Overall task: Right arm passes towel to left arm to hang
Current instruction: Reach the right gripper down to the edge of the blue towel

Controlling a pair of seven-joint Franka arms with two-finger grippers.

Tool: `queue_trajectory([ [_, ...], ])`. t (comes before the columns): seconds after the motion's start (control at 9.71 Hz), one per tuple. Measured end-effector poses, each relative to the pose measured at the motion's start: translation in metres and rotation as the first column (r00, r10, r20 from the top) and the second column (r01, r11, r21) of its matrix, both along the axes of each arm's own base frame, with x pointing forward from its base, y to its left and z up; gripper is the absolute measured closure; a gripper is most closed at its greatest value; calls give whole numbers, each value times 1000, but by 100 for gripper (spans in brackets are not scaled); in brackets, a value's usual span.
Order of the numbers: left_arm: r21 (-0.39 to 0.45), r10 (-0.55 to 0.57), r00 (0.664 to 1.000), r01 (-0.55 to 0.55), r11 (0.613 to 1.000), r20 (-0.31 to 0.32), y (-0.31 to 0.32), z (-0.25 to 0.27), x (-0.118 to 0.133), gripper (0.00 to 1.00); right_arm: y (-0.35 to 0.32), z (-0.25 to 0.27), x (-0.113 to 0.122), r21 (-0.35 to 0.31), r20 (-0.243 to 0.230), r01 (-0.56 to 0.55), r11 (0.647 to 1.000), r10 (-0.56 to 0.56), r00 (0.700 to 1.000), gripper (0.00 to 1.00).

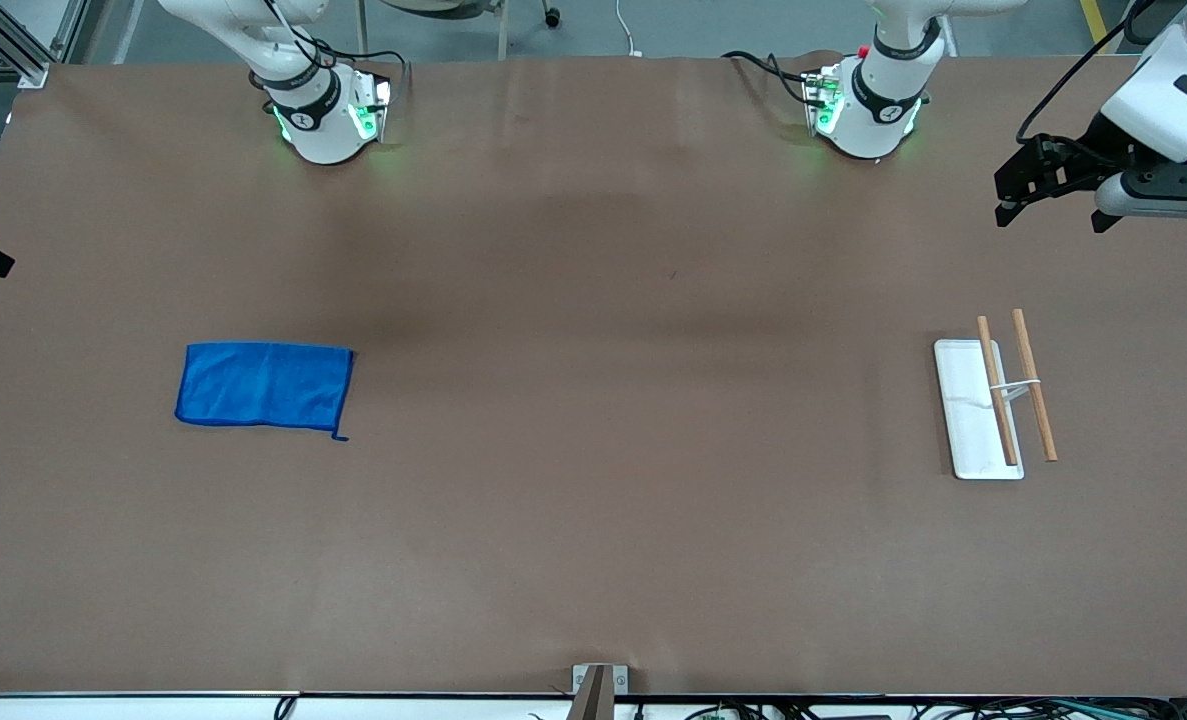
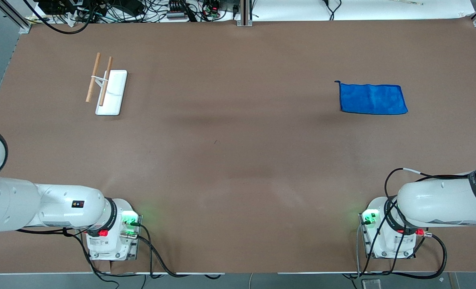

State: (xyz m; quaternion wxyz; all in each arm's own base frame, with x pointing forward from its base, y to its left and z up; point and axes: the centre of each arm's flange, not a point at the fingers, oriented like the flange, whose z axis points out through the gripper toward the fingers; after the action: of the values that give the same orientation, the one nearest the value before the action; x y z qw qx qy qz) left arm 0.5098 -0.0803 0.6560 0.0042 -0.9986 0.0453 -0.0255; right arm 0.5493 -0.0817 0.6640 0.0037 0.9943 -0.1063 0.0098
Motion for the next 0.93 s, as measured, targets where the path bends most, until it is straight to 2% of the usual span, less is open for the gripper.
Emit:
queue_trajectory([
  [0.41,0,4,1000,-4,1000,3,2,-1,14,0,0,-1,0,0,-3,0,1000,0,1000,0],
  [0.62,-1,10,1000,-10,1000,-1,5,-4,21,0,1,-10,3,4,-30,-16,1000,16,999,0],
  [0.82,-2,11,1000,-11,1000,-4,6,-6,25,0,5,-73,21,14,-99,-49,999,50,994,0],
  [0.93,-2,12,1000,-12,1000,-7,6,-7,26,0,6,-123,34,15,-107,-70,997,71,992,0],
])
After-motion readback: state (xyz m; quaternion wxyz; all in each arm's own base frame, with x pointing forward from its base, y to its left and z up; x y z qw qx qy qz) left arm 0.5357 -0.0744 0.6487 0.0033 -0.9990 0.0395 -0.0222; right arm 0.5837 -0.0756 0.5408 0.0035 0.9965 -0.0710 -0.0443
